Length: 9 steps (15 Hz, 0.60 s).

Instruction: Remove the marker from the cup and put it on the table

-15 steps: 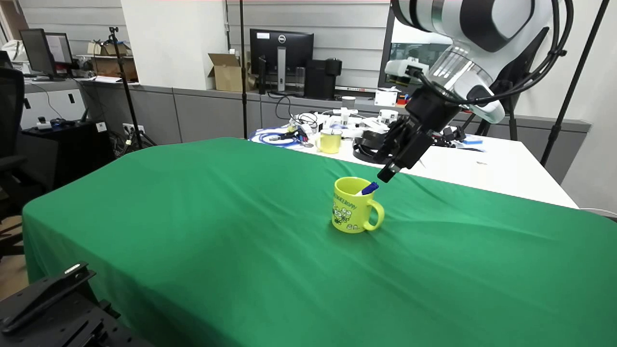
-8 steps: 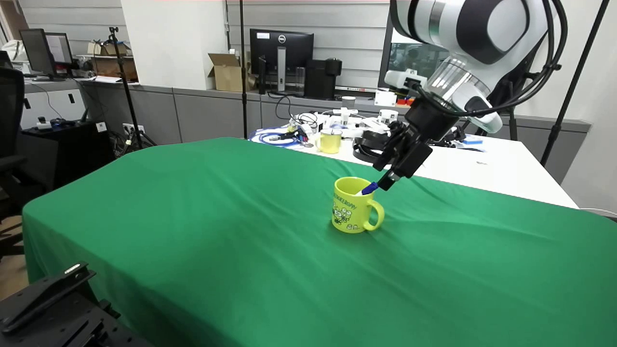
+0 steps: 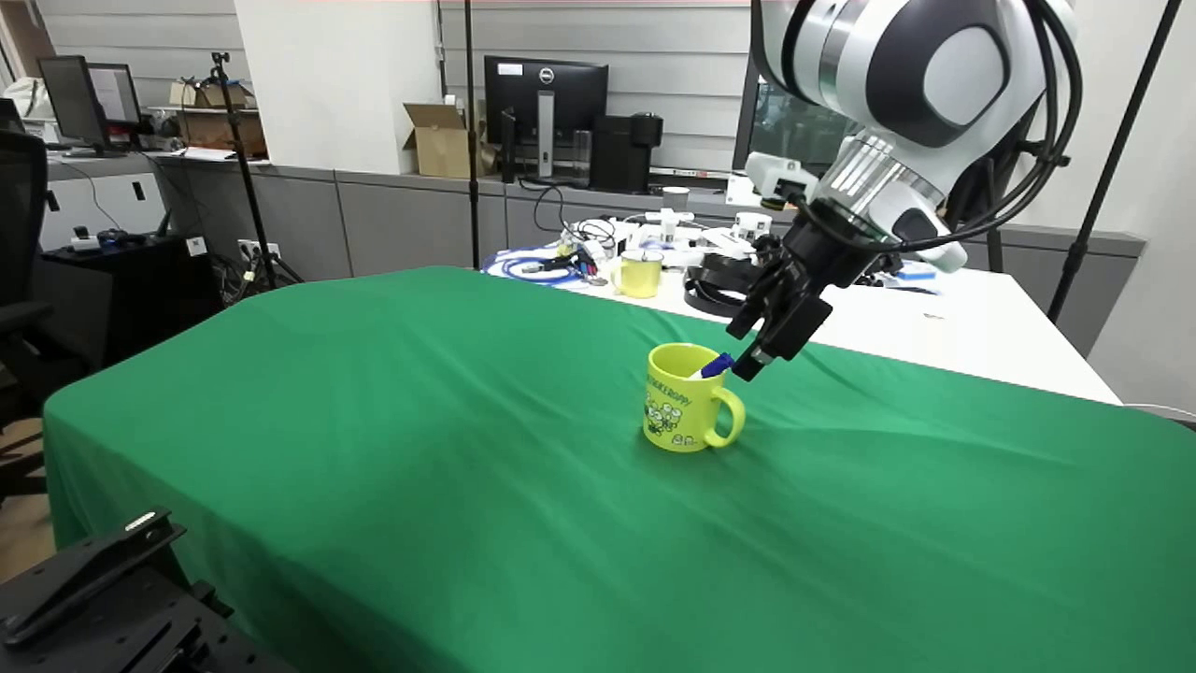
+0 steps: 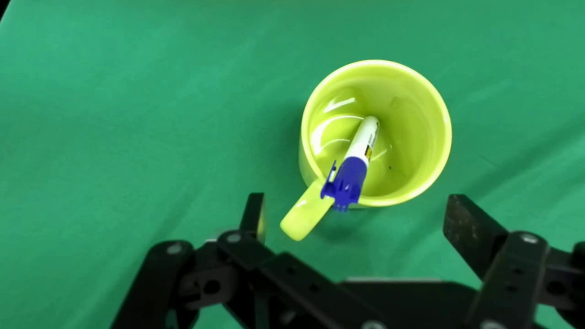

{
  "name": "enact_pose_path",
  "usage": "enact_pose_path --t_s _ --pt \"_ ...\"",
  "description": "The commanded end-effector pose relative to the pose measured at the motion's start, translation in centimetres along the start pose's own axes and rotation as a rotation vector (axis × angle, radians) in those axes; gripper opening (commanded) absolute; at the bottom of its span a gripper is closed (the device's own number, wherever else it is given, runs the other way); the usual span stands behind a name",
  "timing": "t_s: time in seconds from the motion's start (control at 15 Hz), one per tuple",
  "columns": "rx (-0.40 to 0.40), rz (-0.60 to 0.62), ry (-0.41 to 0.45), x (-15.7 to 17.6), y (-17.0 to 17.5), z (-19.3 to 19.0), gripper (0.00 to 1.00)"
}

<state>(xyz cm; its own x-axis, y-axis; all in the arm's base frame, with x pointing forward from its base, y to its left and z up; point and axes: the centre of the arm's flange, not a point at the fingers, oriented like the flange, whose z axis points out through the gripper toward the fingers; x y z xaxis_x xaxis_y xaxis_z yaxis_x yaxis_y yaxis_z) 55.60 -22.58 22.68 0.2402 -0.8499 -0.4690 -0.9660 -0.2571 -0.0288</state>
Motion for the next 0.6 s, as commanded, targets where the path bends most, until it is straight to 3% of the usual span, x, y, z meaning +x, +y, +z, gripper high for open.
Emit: enact_pose_path --t_s 0.0,0.27,0.33,0.53 --pt "0.029 0.011 -0.007 -0.2 0.6 0.5 1.00" --pt "0.034 0.014 -0.010 -0.4 0.9 1.1 1.00" --pt "0.040 0.014 -0.004 -0.5 0.9 1.3 0.75" --pt "0.039 0.009 0.003 -0.7 0.8 1.7 0.60"
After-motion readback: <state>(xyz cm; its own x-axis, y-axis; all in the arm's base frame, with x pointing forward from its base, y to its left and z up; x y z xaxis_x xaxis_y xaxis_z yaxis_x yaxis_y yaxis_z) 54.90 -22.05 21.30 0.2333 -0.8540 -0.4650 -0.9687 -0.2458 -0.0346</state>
